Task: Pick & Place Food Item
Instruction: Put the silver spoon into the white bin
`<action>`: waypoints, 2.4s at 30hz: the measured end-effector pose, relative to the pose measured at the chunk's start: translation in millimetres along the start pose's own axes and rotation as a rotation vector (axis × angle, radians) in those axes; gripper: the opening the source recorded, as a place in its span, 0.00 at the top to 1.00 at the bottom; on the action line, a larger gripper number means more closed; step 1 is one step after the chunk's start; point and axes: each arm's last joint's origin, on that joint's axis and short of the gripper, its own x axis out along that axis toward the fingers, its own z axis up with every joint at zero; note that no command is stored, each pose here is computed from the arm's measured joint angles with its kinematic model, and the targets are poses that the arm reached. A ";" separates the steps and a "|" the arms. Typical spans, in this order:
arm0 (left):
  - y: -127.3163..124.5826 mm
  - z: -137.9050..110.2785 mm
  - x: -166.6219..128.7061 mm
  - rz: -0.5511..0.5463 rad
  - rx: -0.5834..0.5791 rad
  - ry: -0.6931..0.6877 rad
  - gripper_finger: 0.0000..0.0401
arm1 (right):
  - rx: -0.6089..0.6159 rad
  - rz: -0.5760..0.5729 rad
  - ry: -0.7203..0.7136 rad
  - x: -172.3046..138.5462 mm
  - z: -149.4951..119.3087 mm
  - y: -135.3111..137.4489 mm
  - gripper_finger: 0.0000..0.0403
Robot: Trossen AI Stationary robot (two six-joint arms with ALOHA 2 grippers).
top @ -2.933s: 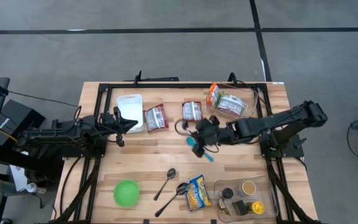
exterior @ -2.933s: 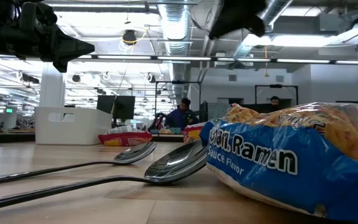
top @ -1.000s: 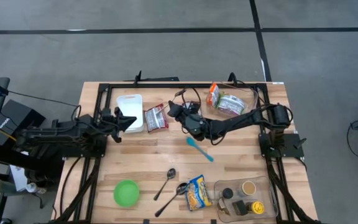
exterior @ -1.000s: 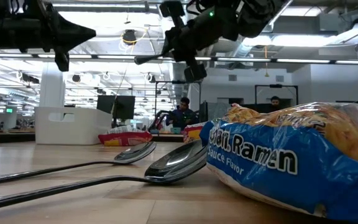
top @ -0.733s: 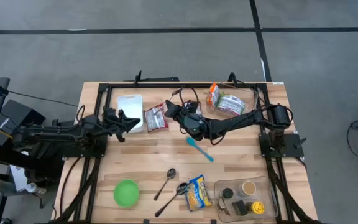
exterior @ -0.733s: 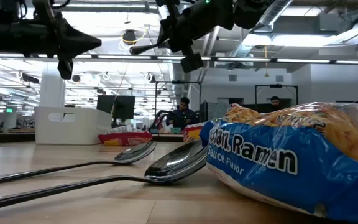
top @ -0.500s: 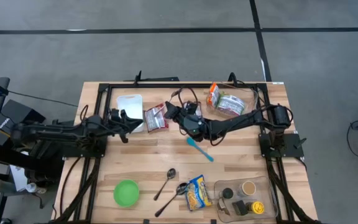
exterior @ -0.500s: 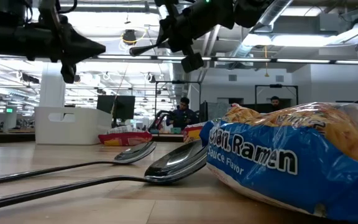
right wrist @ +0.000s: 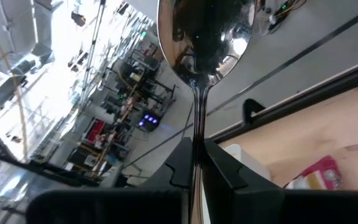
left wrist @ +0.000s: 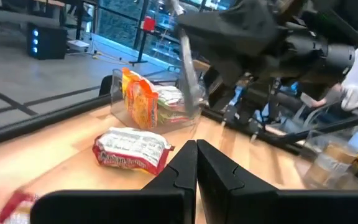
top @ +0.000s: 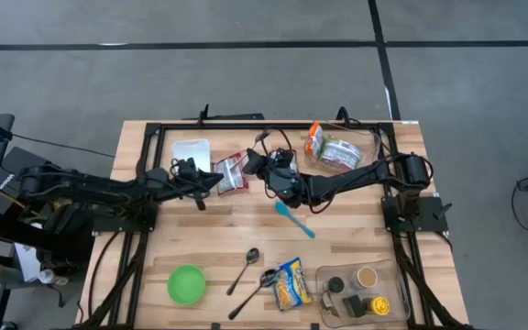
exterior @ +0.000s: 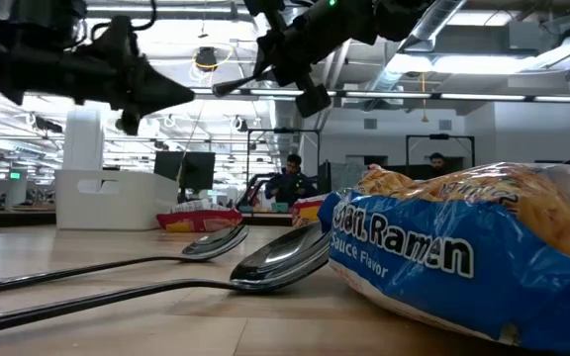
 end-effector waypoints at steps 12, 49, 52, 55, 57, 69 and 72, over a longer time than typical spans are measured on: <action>-5.2 -2.7 21.6 0.007 0.067 0.079 0.81 | -0.005 -0.007 -0.004 0.1 -0.3 -0.9 0.97; -10.5 2.2 45.3 0.071 0.173 0.052 0.61 | -0.005 -0.021 0.009 -1.3 -2.5 -2.9 0.97; -11.0 6.0 44.0 0.079 0.167 0.028 0.63 | -0.008 -0.021 0.012 -2.2 -3.2 -2.8 0.97; -10.7 7.2 43.6 0.097 0.163 0.017 0.65 | -0.025 -0.030 0.021 -3.5 -4.8 -4.0 0.97; -10.5 7.3 43.6 0.101 0.158 0.015 0.66 | -0.033 -0.034 0.025 -4.7 -6.1 -4.4 0.97; -10.5 6.8 43.9 0.102 0.155 0.017 0.74 | -0.034 -0.031 0.030 -6.7 -7.5 -3.7 0.97; -10.5 6.8 43.9 0.102 0.155 0.017 0.77 | -0.026 -0.026 0.027 -6.6 -7.2 -3.0 0.97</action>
